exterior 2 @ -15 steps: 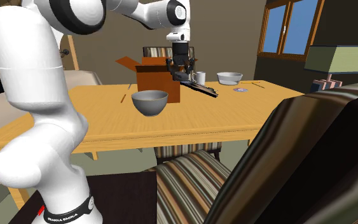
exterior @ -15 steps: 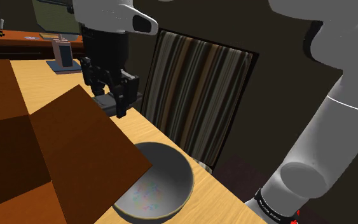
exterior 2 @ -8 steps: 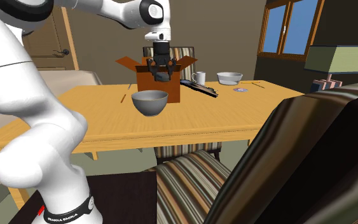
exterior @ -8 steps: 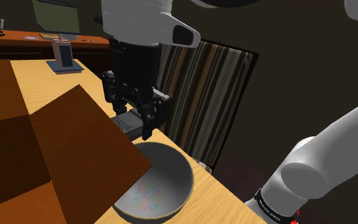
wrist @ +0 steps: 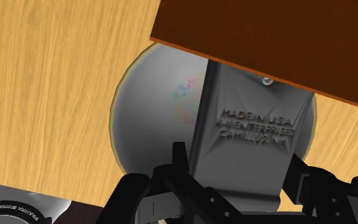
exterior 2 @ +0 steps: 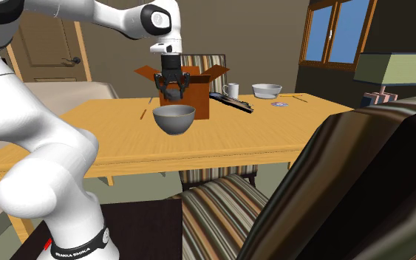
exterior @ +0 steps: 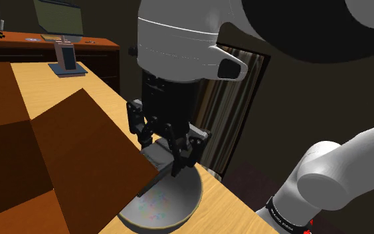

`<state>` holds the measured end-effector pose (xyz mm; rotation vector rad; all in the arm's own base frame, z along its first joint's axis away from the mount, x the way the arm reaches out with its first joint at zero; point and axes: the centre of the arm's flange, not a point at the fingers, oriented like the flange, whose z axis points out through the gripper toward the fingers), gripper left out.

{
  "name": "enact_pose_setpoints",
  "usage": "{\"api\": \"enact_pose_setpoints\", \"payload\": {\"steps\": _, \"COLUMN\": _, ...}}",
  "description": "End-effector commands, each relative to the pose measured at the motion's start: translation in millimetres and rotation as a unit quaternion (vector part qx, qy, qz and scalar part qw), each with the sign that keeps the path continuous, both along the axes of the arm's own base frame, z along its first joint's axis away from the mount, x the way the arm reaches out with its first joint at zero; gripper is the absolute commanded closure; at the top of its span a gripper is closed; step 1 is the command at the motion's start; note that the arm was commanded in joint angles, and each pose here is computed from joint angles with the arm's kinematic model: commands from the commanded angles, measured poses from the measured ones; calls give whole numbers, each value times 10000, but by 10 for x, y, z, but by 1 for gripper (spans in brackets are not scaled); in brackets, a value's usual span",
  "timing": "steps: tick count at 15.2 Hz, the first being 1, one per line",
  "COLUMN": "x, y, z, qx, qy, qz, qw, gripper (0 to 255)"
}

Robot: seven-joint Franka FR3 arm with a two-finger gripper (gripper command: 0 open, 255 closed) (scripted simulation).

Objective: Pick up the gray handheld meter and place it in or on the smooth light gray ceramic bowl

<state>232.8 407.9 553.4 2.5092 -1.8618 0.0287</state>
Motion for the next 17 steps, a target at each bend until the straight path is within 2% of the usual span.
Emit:
{"api": "enact_pose_setpoints", "payload": {"steps": 1, "x": 0, "y": 6, "z": -104, "qx": 3, "qy": -2, "qz": -3, "qw": 10000, "gripper": 255}}
{"api": "enact_pose_setpoints", "payload": {"steps": 8, "x": 0, "y": 6, "z": -477, "qx": 3, "qy": -2, "qz": -3, "qw": 10000, "gripper": 255}}
{"api": "enact_pose_setpoints", "payload": {"steps": 15, "x": 0, "y": 6, "z": -477, "qx": 3, "qy": -2, "qz": -3, "qw": 10000, "gripper": 255}}
{"api": "enact_pose_setpoints", "payload": {"steps": 16, "x": 0, "y": 6, "z": -477, "qx": 3, "qy": -2, "qz": -3, "qw": 10000, "gripper": 0}}
{"api": "enact_pose_setpoints", "payload": {"steps": 17, "x": 0, "y": 6, "z": -477, "qx": 3, "qy": -2, "qz": -3, "qw": 10000, "gripper": 0}}
